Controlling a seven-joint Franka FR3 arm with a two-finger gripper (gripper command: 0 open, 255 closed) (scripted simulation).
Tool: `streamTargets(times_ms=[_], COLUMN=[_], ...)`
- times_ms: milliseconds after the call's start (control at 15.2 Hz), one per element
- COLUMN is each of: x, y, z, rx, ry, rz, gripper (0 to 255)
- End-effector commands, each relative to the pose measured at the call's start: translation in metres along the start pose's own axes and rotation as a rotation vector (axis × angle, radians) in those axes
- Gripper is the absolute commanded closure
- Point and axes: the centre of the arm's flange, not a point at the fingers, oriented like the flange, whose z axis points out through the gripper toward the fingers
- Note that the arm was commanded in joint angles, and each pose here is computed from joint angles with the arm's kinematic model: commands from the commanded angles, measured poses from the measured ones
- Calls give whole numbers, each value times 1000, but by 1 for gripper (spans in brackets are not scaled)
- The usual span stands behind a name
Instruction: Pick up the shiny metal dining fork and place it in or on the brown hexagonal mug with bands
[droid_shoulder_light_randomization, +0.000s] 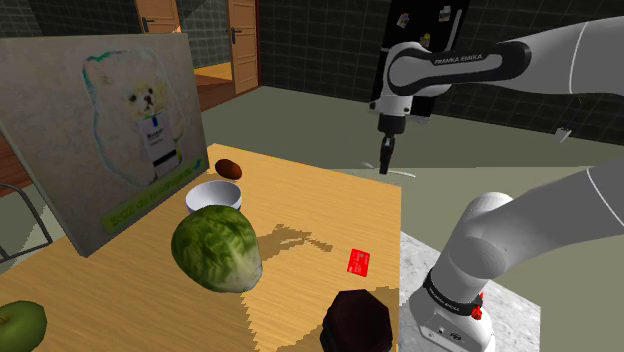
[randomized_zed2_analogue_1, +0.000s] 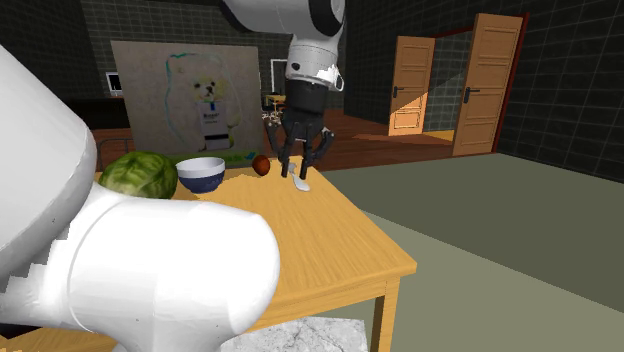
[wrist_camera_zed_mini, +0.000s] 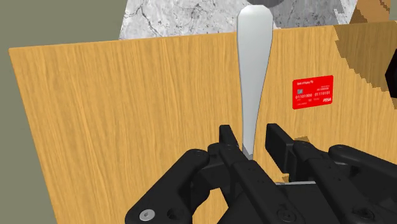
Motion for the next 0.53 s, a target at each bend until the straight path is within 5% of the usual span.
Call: streamTargets(times_ms=[0, 462], x=[-1, -7], y=[-3, -56], z=[-10, -9], rx=[0, 0], ry=[0, 0], rz=[0, 0], gripper=[255, 255])
